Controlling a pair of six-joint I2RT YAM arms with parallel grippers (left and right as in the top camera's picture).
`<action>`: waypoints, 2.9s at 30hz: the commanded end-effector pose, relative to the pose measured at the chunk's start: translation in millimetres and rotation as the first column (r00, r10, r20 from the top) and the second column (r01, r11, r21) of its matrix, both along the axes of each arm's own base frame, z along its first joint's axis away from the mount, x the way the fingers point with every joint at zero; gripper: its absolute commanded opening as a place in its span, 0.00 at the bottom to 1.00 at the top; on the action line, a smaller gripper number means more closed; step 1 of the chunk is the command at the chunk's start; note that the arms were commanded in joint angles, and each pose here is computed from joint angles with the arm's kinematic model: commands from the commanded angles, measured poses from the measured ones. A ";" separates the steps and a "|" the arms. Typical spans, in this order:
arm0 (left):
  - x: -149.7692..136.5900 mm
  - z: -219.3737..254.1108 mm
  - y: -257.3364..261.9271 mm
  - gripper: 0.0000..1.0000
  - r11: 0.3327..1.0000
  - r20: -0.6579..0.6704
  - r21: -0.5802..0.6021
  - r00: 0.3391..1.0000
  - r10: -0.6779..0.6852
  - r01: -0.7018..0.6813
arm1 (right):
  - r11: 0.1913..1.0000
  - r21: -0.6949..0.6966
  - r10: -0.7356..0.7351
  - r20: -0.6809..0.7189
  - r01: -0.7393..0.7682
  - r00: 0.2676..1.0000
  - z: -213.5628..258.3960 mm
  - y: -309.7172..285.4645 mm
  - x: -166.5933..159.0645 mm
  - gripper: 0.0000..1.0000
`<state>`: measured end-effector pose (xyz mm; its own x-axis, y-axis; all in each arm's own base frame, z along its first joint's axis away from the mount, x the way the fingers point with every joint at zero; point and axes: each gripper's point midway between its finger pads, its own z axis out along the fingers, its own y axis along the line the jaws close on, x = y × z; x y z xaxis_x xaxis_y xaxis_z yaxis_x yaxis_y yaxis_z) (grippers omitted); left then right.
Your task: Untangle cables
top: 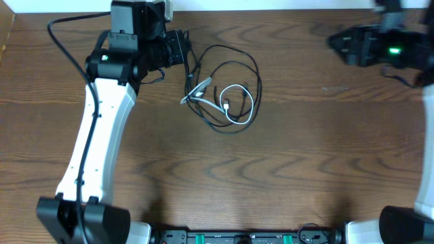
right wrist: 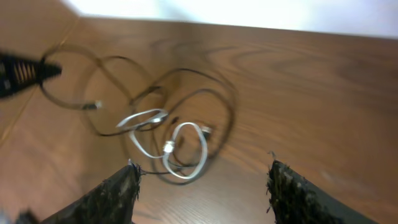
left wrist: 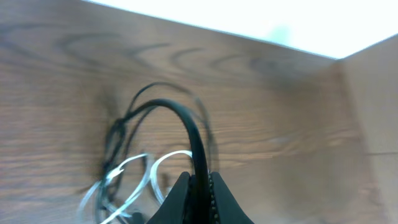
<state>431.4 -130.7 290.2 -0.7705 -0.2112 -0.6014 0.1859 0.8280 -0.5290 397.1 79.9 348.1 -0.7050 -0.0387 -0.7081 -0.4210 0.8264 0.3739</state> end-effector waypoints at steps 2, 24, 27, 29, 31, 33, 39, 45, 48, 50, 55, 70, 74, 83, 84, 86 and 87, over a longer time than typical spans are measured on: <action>-22.9 54.2 -12.6 0.07 0.990 0.072 -0.135 0.997 -0.025 0.035 | 0.987 -0.014 0.161 0.011 -0.161 0.987 -16.3 45.0 8.0 0.66; -25.4 -46.8 108.4 0.07 0.832 -0.140 0.381 0.864 0.483 -0.403 | 0.888 0.048 0.457 -0.220 -0.458 0.862 -182.1 229.2 29.2 0.65; -26.6 -80.4 118.8 0.07 0.818 -0.236 0.435 0.830 0.506 -0.376 | 0.869 0.042 0.487 -0.235 -0.492 0.841 -205.4 250.4 24.3 0.65; -26.3 -97.7 123.9 0.07 0.812 -0.280 0.458 0.809 0.517 -0.361 | 0.857 0.043 0.508 -0.242 -0.514 0.827 -219.9 263.7 20.7 0.65; -26.5 -112.8 129.2 0.07 0.807 -0.318 0.477 0.787 0.528 -0.349 | 0.847 0.043 0.523 -0.246 -0.530 0.816 -232.0 274.2 18.3 0.65; -26.9 -125.6 135.1 0.08 0.801 -0.349 0.492 0.766 0.540 -0.341 | 0.840 0.043 0.533 -0.248 -0.541 0.809 -243.9 284.5 16.5 0.65; -30.1 -140.2 155.5 0.08 0.785 -0.390 0.507 0.718 0.577 -0.356 | 0.842 -0.011 0.523 -0.231 -0.539 0.821 -277.2 304.6 22.6 0.64; -33.9 -140.9 169.4 0.07 0.774 -0.400 0.508 0.693 0.600 -0.377 | 0.841 -0.072 0.515 -0.197 -0.536 0.834 -306.5 321.1 29.0 0.63; -34.1 -141.0 169.6 0.07 0.774 -0.400 0.508 0.692 0.600 -0.377 | 0.842 -0.102 0.509 -0.169 -0.529 0.844 -316.7 328.9 33.2 0.61; -34.1 -141.0 169.6 0.07 0.774 -0.400 0.508 0.692 0.600 -0.377 | 0.843 -0.115 0.507 -0.154 -0.525 0.848 -320.7 332.6 35.4 0.57; -34.1 -141.0 169.6 0.07 0.774 -0.400 0.508 0.692 0.600 -0.377 | 0.851 -0.136 0.489 -0.143 -0.507 0.860 -324.7 339.1 36.0 0.39; -33.5 -140.8 169.7 0.07 0.774 -0.398 0.508 0.693 0.601 -0.379 | 0.949 -0.076 0.301 -0.090 -0.308 0.949 -224.0 303.6 64.9 0.01; -31.9 -140.4 170.1 0.08 0.773 -0.393 0.506 0.696 0.601 -0.383 | 0.961 -0.056 0.276 0.082 -0.272 0.958 -119.3 269.9 68.4 0.01; -29.0 -139.6 170.0 0.07 0.773 -0.384 0.502 0.701 0.601 -0.388 | 0.991 0.069 0.075 0.440 -0.117 0.895 86.2 163.8 38.7 0.01; -28.6 -139.5 170.1 0.07 0.773 -0.383 0.501 0.701 0.601 -0.389 | 0.991 0.081 0.059 0.477 -0.110 0.877 103.8 156.0 31.9 0.01; -27.8 -139.2 170.1 0.07 0.773 -0.380 0.500 0.703 0.601 -0.391 | 0.989 0.100 0.036 0.540 -0.107 0.841 133.5 145.7 18.2 0.01; -27.5 -139.1 170.1 0.07 0.773 -0.379 0.499 0.703 0.601 -0.392 | 0.988 0.110 0.027 0.570 -0.108 0.821 148.2 141.4 10.2 0.01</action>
